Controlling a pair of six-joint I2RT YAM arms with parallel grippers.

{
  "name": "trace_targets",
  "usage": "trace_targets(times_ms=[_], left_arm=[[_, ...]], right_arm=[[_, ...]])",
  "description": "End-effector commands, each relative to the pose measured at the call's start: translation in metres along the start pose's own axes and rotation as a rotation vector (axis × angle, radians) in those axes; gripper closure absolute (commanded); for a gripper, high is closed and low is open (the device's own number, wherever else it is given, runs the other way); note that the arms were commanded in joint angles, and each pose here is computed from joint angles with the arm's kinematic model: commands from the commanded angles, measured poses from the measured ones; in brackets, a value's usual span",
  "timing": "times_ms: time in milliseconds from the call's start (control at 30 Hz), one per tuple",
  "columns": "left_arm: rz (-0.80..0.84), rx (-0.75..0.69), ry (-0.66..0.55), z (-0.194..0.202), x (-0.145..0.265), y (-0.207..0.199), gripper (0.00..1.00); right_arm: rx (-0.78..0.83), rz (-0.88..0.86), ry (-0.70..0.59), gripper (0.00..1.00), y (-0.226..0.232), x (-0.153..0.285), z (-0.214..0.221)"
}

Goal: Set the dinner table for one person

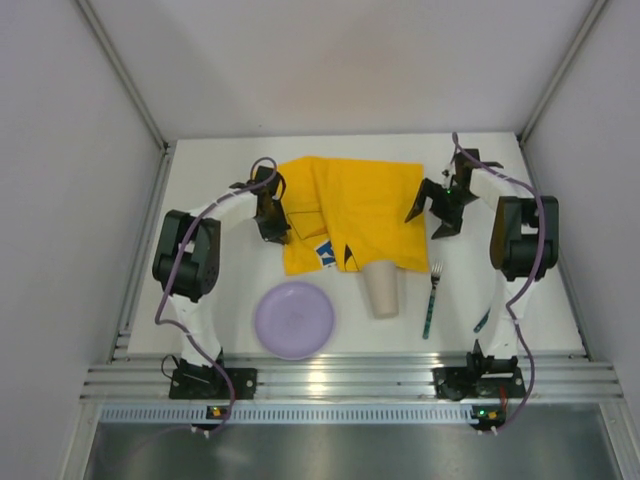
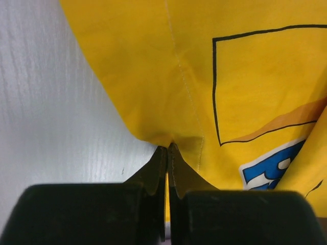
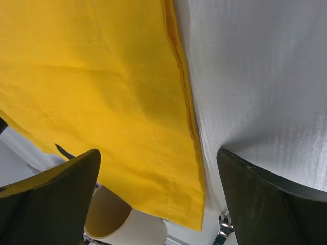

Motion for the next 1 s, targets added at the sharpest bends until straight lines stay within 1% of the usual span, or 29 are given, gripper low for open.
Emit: trace_targets(times_ms=[0, 67, 100, 167, 200, 267, 300, 333, 367, 400, 467, 567, 667, 767, 800, 833, 967], left_arm=[[-0.007, -0.002, 0.022, 0.001, -0.019, 0.001, 1.0], [-0.012, -0.011, 0.019, -0.001, -0.018, 0.002, 1.0], [-0.013, -0.015, 0.019, -0.003, -0.018, 0.002, 1.0], [-0.016, -0.023, 0.024, -0.003, -0.017, 0.002, 1.0], [-0.015, -0.023, 0.021, -0.005, -0.016, 0.002, 1.0], [-0.015, -0.022, 0.026, -0.006, -0.016, 0.004, 1.0], [-0.016, -0.022, 0.021, -0.008, -0.016, 0.004, 1.0], [-0.024, -0.022, 0.019, -0.009, -0.016, 0.006, 1.0], [-0.036, -0.017, 0.031, -0.009, -0.015, 0.009, 1.0], [-0.043, -0.016, 0.027, -0.012, -0.014, 0.011, 1.0], [-0.077, -0.023, 0.036, -0.014, -0.01, 0.023, 1.0], [-0.158, -0.032, 0.005, -0.027, 0.003, 0.047, 1.0], [-0.205, -0.039, -0.016, -0.037, 0.016, 0.07, 1.0], [-0.245, -0.031, -0.037, -0.047, 0.027, 0.089, 1.0], [-0.253, -0.027, -0.036, -0.048, 0.031, 0.093, 1.0], [-0.264, -0.02, -0.044, -0.051, 0.035, 0.1, 1.0], [-0.294, -0.015, -0.062, -0.057, 0.046, 0.111, 1.0]], right_arm=[[0.007, -0.022, -0.023, 0.03, 0.003, -0.017, -0.012], [0.005, -0.033, -0.019, 0.1, 0.005, -0.023, -0.012], [0.008, -0.038, -0.02, 0.22, 0.007, -0.024, -0.013], [0.013, -0.04, -0.013, 0.35, 0.011, -0.031, -0.01], [0.018, -0.041, -0.012, 0.48, 0.013, -0.033, -0.01], [0.024, -0.035, 0.006, 0.6, 0.016, -0.039, -0.007], [0.028, -0.035, 0.009, 0.72, 0.017, -0.041, -0.006], [0.026, -0.028, 0.018, 0.77, 0.016, -0.042, -0.006], [0.025, -0.008, 0.018, 0.85, 0.013, -0.044, -0.006], [0.027, 0.0, 0.008, 1.0, 0.013, -0.042, -0.009], [0.03, 0.033, -0.008, 1.0, 0.008, -0.036, -0.014], [0.016, 0.055, -0.05, 1.0, 0.004, -0.023, -0.028], [0.015, 0.069, -0.104, 1.0, 0.006, -0.01, -0.049], [0.009, 0.092, -0.124, 1.0, 0.006, -0.006, -0.058], [0.007, 0.096, -0.13, 1.0, 0.007, -0.005, -0.06], [-0.021, 0.106, -0.144, 1.0, -0.004, -0.001, -0.069], [-0.031, 0.125, -0.157, 1.0, -0.005, 0.003, -0.077]])
Point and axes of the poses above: each gripper's point midway between its finger pads, its own x axis back along the fingers, its own y axis along the line the jaws close on, z = x × y, the point moved 5 cm from there along x, back along the fingers, and after that the axes turned 6 degrees about -x, right-handed, at the moved point
